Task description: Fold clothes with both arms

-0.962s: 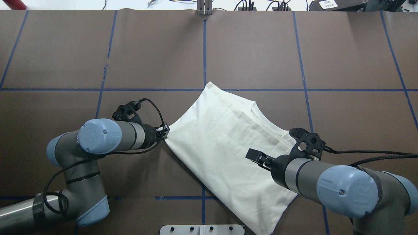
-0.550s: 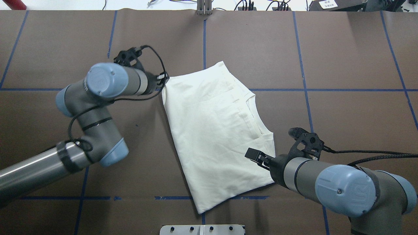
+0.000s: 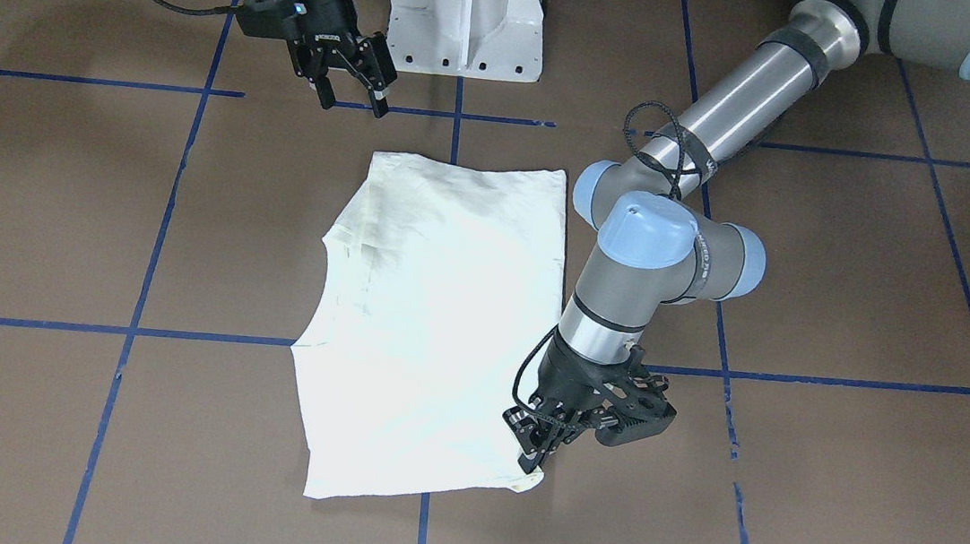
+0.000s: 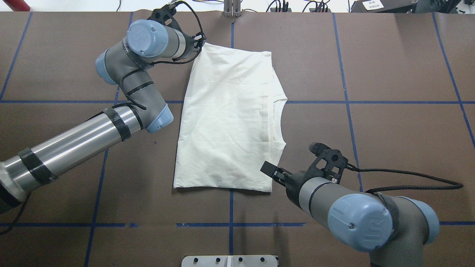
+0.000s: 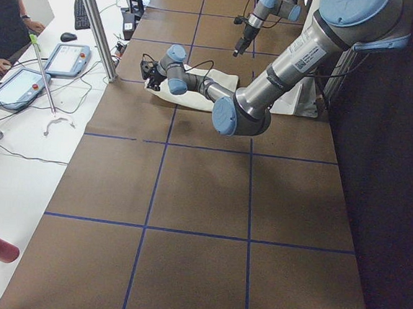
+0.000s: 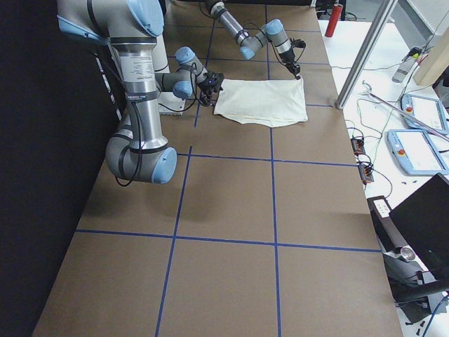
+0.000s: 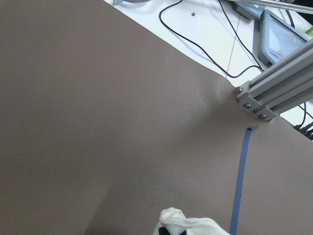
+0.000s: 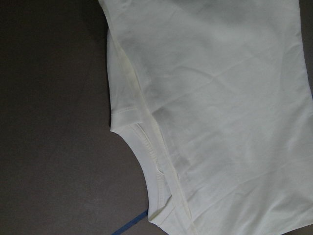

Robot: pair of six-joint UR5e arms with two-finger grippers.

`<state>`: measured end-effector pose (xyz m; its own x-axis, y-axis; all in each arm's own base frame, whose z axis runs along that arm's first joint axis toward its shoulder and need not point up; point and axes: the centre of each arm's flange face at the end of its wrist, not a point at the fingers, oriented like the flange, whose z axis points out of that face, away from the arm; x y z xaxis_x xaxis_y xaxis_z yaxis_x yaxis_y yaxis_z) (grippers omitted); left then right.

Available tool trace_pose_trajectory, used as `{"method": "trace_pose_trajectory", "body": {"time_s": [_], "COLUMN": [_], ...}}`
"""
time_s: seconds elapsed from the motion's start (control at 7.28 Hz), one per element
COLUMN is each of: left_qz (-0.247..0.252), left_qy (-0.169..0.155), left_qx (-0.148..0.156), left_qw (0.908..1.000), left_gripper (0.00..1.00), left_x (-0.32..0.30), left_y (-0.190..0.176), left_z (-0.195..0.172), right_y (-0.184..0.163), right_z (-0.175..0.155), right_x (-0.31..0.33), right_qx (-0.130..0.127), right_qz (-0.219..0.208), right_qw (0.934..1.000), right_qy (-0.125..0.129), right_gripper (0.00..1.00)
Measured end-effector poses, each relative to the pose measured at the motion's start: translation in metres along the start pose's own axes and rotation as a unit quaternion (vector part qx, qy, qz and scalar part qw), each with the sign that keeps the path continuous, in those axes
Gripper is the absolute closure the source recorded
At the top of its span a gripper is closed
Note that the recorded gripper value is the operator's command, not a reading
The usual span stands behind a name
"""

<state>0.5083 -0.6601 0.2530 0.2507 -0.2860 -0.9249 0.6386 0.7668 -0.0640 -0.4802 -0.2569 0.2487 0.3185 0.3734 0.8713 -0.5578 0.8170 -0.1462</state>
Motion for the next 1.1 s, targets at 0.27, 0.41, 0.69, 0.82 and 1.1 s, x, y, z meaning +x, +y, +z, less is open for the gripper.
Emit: {"method": "trace_pose_trajectory", "body": {"time_s": [0.27, 0.41, 0.69, 0.82, 1.1], "left_qz": [0.001, 0.001, 0.001, 0.002, 0.002], "left_qy": [0.028, 0.032, 0.03, 0.029, 0.028], "left_qx": [-0.018, -0.031, -0.042, -0.044, -0.046], "left_qw": [0.9994, 0.999, 0.9987, 0.9986, 0.9985], "left_gripper": [0.49, 0.47, 0.46, 0.46, 0.46], "left_x": [-0.022, -0.031, -0.043, -0.045, -0.046], "left_y": [0.01, 0.017, 0.026, 0.028, 0.032], "left_z": [-0.04, -0.049, -0.052, -0.051, -0.051], "right_y": [0.024, 0.024, 0.015, 0.015, 0.019], "right_z": [0.036, 0.052, 0.079, 0.087, 0.095], "right_x": [-0.01, -0.007, 0.002, 0.003, 0.001], "right_qx": [0.015, 0.024, 0.043, 0.047, 0.045], "right_qz": [0.031, 0.044, 0.049, 0.048, 0.047], "right_qw": [0.9993, 0.9984, 0.9968, 0.9964, 0.9963], "right_qy": [0.014, 0.026, 0.047, 0.052, 0.056], "right_gripper": [0.15, 0.17, 0.2, 0.23, 0.35]}}
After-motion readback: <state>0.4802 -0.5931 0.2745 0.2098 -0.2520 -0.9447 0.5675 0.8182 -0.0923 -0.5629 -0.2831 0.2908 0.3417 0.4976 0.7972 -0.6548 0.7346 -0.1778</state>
